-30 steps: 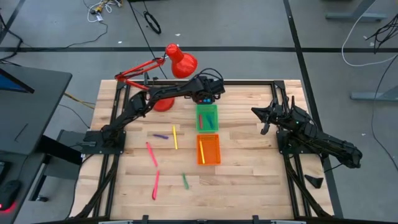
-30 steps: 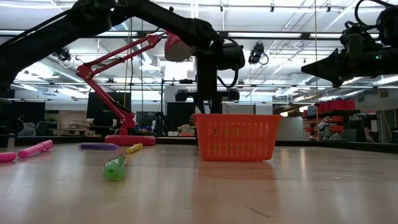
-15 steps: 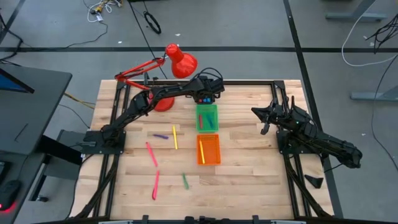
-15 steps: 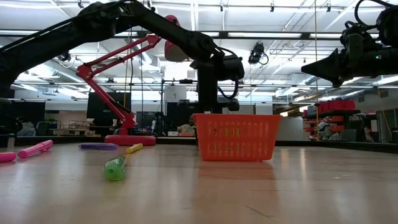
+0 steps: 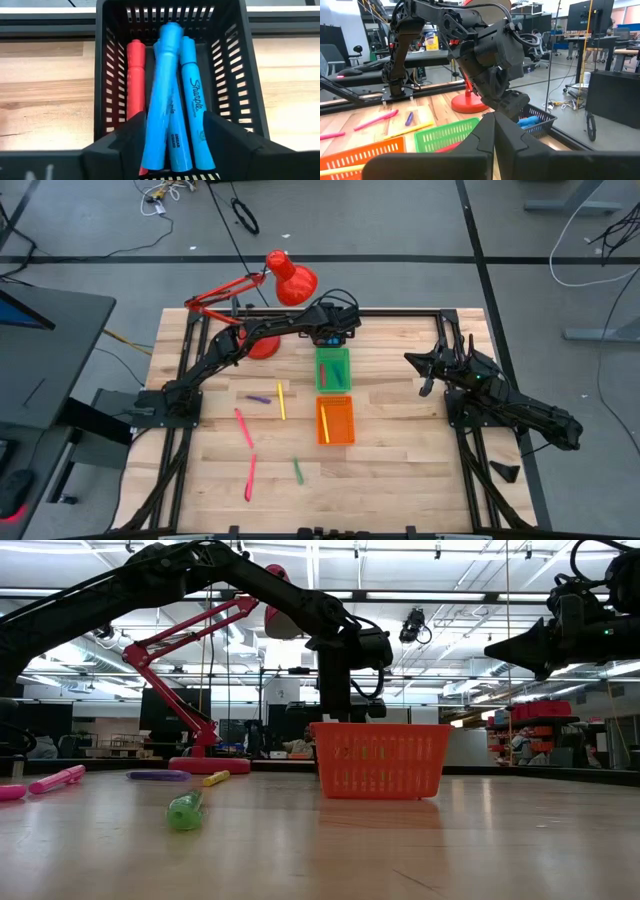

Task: Pick & Place Markers
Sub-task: Put the purple marker into the green bin

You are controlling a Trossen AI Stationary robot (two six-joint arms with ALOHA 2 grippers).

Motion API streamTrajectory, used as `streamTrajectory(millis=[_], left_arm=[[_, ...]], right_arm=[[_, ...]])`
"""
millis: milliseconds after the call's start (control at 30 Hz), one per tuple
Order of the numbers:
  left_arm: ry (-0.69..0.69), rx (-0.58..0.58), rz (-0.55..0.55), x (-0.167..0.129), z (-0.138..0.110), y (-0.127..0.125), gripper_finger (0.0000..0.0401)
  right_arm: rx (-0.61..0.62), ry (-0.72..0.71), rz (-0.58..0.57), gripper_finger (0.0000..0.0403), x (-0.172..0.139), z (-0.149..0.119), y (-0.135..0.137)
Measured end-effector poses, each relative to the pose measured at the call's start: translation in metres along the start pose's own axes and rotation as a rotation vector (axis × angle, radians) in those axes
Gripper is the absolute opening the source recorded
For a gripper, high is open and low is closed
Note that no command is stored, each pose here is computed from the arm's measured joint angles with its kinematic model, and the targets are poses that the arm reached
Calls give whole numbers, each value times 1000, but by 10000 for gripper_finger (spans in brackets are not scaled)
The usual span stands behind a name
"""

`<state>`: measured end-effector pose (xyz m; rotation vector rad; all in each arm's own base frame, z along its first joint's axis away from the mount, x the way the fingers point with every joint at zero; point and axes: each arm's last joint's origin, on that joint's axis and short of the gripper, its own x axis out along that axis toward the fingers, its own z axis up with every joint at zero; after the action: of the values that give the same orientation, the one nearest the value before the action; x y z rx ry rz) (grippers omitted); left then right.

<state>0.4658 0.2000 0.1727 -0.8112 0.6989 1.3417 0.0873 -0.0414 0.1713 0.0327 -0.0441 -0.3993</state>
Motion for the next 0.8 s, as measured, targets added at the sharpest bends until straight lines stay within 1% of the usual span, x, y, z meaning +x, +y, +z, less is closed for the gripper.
streamTrajectory(millis=[167, 433, 500, 667, 800], left_arm=[[0, 0, 0, 0, 0, 0, 221], [6, 8, -12, -2, -3, -2, 222], [22, 35, -22, -2, -4, -3, 223], [44, 212, -47, -7, -10, -6, 223], [34, 305, -81, -20, -4, -6, 223]], right_arm=[[0, 0, 0, 10, 0, 0, 0], [0, 0, 0, 10, 0, 0, 0], [0, 0, 0, 10, 0, 0, 0], [0, 0, 0, 10, 0, 0, 0], [0, 0, 0, 10, 0, 0, 0]])
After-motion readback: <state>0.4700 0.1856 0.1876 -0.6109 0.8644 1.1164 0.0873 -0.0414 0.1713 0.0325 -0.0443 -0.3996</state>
